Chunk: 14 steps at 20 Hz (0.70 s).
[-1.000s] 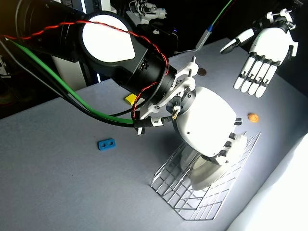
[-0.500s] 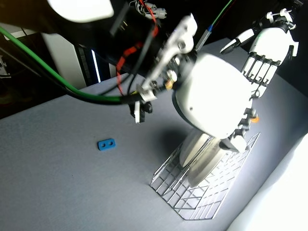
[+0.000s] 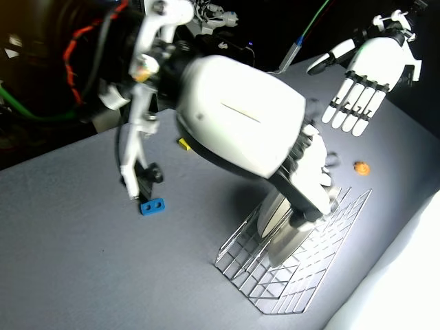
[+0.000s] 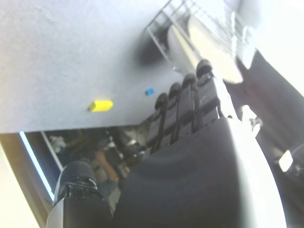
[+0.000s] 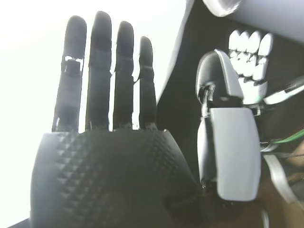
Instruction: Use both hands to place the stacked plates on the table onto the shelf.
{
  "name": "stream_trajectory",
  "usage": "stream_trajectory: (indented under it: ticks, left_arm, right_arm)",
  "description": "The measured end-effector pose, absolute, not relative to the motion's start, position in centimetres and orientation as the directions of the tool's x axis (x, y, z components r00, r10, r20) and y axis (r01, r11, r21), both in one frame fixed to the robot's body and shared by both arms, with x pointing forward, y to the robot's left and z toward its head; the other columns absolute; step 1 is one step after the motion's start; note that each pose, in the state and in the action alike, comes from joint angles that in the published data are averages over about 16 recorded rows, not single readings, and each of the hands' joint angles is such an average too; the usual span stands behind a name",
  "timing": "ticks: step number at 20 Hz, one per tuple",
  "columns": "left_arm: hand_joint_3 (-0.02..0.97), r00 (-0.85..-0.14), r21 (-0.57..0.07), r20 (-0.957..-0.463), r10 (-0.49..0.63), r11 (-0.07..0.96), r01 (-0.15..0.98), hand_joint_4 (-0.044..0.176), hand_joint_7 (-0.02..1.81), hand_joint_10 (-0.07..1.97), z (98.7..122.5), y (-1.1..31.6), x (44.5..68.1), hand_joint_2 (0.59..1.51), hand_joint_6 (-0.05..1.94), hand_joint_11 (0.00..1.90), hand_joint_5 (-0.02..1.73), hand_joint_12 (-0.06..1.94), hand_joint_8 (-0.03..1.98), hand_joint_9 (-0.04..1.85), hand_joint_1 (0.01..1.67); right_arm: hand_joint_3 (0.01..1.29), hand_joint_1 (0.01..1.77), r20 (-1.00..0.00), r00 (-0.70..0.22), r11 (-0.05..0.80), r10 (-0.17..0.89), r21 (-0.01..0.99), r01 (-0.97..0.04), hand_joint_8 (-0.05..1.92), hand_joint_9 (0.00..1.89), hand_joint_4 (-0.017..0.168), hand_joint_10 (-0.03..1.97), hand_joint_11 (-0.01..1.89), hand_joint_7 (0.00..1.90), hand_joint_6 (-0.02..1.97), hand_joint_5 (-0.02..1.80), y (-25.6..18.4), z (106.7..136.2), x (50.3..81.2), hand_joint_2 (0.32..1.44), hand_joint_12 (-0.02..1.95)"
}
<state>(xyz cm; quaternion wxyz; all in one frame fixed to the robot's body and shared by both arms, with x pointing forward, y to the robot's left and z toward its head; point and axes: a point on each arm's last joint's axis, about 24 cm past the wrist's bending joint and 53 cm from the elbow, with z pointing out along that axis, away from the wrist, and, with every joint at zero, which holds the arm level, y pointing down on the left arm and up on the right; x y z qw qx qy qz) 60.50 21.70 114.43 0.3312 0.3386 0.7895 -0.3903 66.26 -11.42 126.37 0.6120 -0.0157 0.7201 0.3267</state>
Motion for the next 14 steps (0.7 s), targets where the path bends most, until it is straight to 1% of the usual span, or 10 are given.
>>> stream_trajectory:
  ticks: [2,3,5,8,9,10,12,14]
  left_arm:
    - [0.021,-0.536,-0.382,-0.792,0.294,0.446,0.809,0.003,0.2,-0.01,114.5,21.1,59.8,1.088,0.02,0.12,0.15,0.15,0.03,0.17,0.04]
    - [0.021,-0.527,-0.376,-0.794,0.304,0.436,0.817,0.004,0.27,0.05,114.5,20.8,59.4,1.102,0.06,0.15,0.21,0.24,0.05,0.22,0.05]
    - [0.02,-0.511,-0.364,-0.798,0.321,0.419,0.832,0.004,0.42,0.26,114.6,20.2,58.8,1.129,0.21,0.28,0.34,0.48,0.19,0.37,0.08]
    - [0.02,-0.486,-0.345,-0.804,0.343,0.396,0.851,0.004,0.68,0.62,114.8,19.4,58.0,1.16,0.4,0.54,0.57,0.83,0.52,0.65,0.11]
    - [0.02,-0.478,-0.339,-0.806,0.349,0.389,0.856,0.004,0.76,0.73,114.8,19.1,57.7,1.172,0.45,0.63,0.65,0.95,0.6,0.74,0.14]
    - [0.019,-0.471,-0.334,-0.808,0.355,0.383,0.861,0.004,0.85,0.83,114.9,18.9,57.5,1.183,0.51,0.71,0.72,1.06,0.68,0.82,0.18]
    - [0.017,-0.459,-0.326,-0.811,0.363,0.372,0.869,0.003,1.01,1.05,115.0,18.5,57.1,1.201,0.66,0.87,0.82,1.29,0.86,0.99,0.3]
    - [0.016,-0.451,-0.32,-0.813,0.368,0.363,0.875,0.002,1.13,1.23,115.1,18.2,56.8,1.214,0.77,0.99,0.92,1.48,1.01,1.12,0.36]
  right_arm:
    - [0.01,0.47,-0.906,-0.221,0.793,0.361,0.423,-0.439,0.03,0.81,0.004,0.04,0.37,0.8,0.04,0.69,-12.1,126.7,65.2,1.15,1.18]
    - [0.01,0.44,-0.912,-0.21,0.796,0.354,0.411,-0.445,0.07,0.81,0.003,0.08,0.38,0.81,0.08,0.7,-12.4,126.8,64.6,1.16,1.23]
    - [0.01,0.38,-0.919,-0.196,0.802,0.342,0.394,-0.449,0.27,0.85,0.003,0.28,0.45,0.84,0.27,0.73,-12.9,126.9,63.7,1.16,1.35]
    - [0.01,0.3,-0.921,-0.188,0.811,0.341,0.389,-0.438,0.61,0.95,0.004,0.63,0.64,0.95,0.61,0.82,-13.8,126.9,62.7,1.16,1.51]
    - [0.01,0.29,-0.922,-0.185,0.814,0.341,0.388,-0.433,0.73,1.01,0.008,0.75,0.73,1.0,0.73,0.88,-14.1,126.9,62.5,1.16,1.56]
    - [0.01,0.29,-0.923,-0.183,0.817,0.339,0.385,-0.429,0.85,1.07,0.016,0.87,0.82,1.06,0.85,0.93,-14.3,126.9,62.3,1.17,1.6]
    - [0.01,0.31,-0.925,-0.18,0.822,0.334,0.38,-0.423,1.09,1.2,0.036,1.11,1.02,1.18,1.09,1.05,-14.6,126.8,62.0,1.2,1.69]
    - [0.01,0.3,-0.926,-0.182,0.823,0.331,0.378,-0.424,1.26,1.28,0.045,1.29,1.14,1.25,1.26,1.12,-14.6,126.7,61.7,1.21,1.77]
